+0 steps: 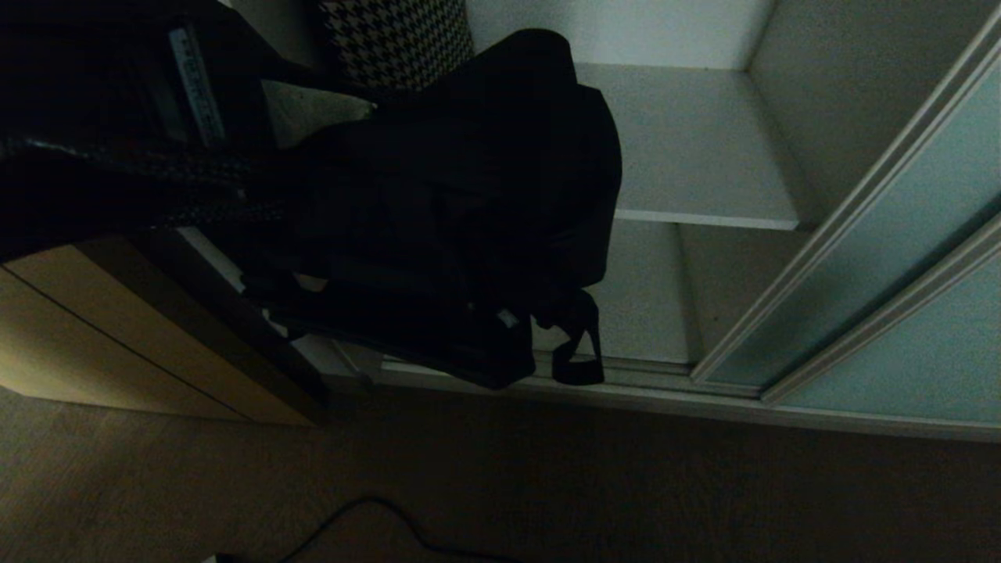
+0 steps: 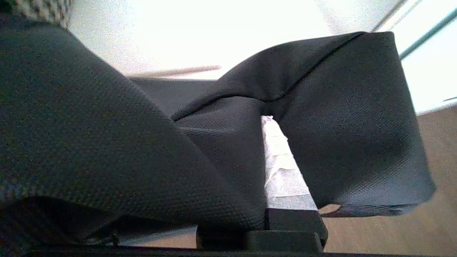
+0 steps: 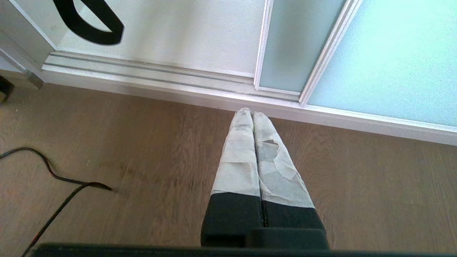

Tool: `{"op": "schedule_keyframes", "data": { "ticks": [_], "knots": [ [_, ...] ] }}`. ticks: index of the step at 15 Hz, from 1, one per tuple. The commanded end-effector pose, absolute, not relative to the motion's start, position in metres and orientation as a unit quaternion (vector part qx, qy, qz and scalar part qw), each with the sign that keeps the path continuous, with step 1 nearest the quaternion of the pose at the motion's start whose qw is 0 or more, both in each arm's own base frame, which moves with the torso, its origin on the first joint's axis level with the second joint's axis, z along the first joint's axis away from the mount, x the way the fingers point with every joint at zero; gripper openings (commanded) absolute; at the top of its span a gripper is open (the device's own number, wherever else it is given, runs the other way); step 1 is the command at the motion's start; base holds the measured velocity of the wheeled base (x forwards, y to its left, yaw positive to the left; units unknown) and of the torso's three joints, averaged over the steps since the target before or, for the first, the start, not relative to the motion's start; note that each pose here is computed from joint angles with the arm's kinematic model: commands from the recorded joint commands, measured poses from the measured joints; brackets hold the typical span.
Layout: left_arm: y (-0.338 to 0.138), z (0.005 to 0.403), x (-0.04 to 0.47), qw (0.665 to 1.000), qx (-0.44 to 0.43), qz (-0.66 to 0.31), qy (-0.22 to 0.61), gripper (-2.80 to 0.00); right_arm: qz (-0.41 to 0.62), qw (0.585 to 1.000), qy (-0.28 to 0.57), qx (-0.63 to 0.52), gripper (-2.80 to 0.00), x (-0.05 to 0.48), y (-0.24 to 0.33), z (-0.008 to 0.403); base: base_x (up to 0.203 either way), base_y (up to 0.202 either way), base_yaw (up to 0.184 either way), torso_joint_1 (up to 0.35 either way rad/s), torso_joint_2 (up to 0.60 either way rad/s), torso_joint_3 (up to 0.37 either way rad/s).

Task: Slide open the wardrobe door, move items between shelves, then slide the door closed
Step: Place the bag on the higher shelf

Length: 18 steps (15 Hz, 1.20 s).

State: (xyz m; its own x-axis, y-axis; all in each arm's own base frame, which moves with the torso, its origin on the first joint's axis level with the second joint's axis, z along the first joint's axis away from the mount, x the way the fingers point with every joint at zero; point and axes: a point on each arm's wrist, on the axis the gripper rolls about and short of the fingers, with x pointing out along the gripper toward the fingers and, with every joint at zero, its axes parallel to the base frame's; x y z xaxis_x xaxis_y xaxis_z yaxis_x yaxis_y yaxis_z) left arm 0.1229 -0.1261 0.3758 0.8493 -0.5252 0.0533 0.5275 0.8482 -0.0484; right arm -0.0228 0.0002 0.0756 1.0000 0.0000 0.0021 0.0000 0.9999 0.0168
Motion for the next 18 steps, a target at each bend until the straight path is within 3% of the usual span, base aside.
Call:
{"op": "schedule_keyframes", "data": {
  "ticks": [1, 9, 18],
  "knots": [
    [-0.129, 0.381, 0.126, 0.961, -0.03, -0.273, -0.026, -2.8, 0.0, 1.0, -0.001, 0.008, -2.8, -0.023, 0.0, 0.076, 0.0, 0.0, 0.0, 0.0, 0.0, 0.0],
    [-0.134, 0.417, 0.13, 0.957, -0.053, -0.274, -0.082, -2.8, 0.0, 1.0, -0.002, 0.008, -2.8, -0.023, 0.0, 0.076, 0.0, 0.0, 0.0, 0.002, 0.0, 0.03],
    [-0.177, 0.456, 0.168, 0.946, -0.08, -0.267, -0.167, -2.8, 0.0, 1.0, -0.001, 0.008, -2.8, -0.023, 0.0, 0.076, 0.0, 0.0, 0.0, 0.0, 0.0, 0.0]
  ]
}}
